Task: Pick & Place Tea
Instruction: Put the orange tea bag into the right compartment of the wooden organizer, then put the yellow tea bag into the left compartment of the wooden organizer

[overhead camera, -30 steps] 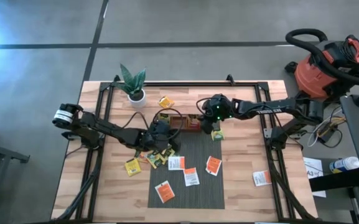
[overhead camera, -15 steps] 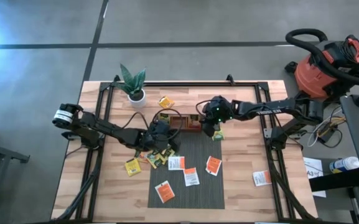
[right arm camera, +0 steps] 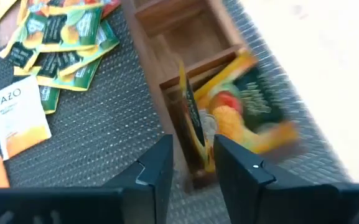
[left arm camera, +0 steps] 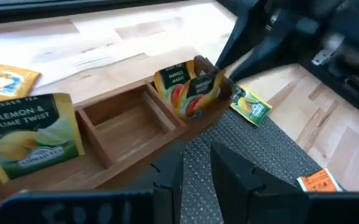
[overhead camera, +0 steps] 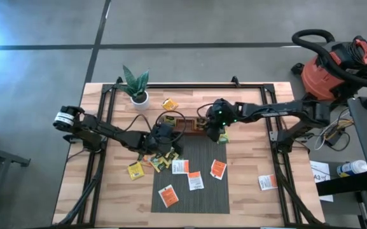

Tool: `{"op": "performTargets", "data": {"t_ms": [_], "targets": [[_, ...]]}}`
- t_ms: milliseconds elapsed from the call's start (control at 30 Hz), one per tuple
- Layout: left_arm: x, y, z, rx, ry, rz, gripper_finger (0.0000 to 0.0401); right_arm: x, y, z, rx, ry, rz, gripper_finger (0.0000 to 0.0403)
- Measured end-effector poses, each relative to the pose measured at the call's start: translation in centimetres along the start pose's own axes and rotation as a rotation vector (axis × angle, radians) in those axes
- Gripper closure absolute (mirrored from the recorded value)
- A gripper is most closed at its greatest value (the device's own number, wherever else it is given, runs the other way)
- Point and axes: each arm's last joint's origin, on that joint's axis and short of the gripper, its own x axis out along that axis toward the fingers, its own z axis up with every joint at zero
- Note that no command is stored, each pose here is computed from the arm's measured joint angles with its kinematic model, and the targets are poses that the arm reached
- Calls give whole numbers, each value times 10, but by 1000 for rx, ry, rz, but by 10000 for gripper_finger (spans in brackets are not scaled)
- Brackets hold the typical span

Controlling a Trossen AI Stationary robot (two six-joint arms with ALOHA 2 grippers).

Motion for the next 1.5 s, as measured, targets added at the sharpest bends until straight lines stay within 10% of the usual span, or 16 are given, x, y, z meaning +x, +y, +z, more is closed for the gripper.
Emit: {"op": "performTargets", "data": {"t_ms": [400,667,1200,1500], "targets": [[-39,20,25,122,69,66,325,-47,-11,-55,28,254,-229,303],[-59,52,12,97,216,192,325,-40,9,-71,172,153,-3,312],[-72,78,-31,-38,455,-222,325,-12,64,-86,143,206,198,313],[-49,52,-57,649,465,-297,325,17,84,-69,171,161,269,313]]}}
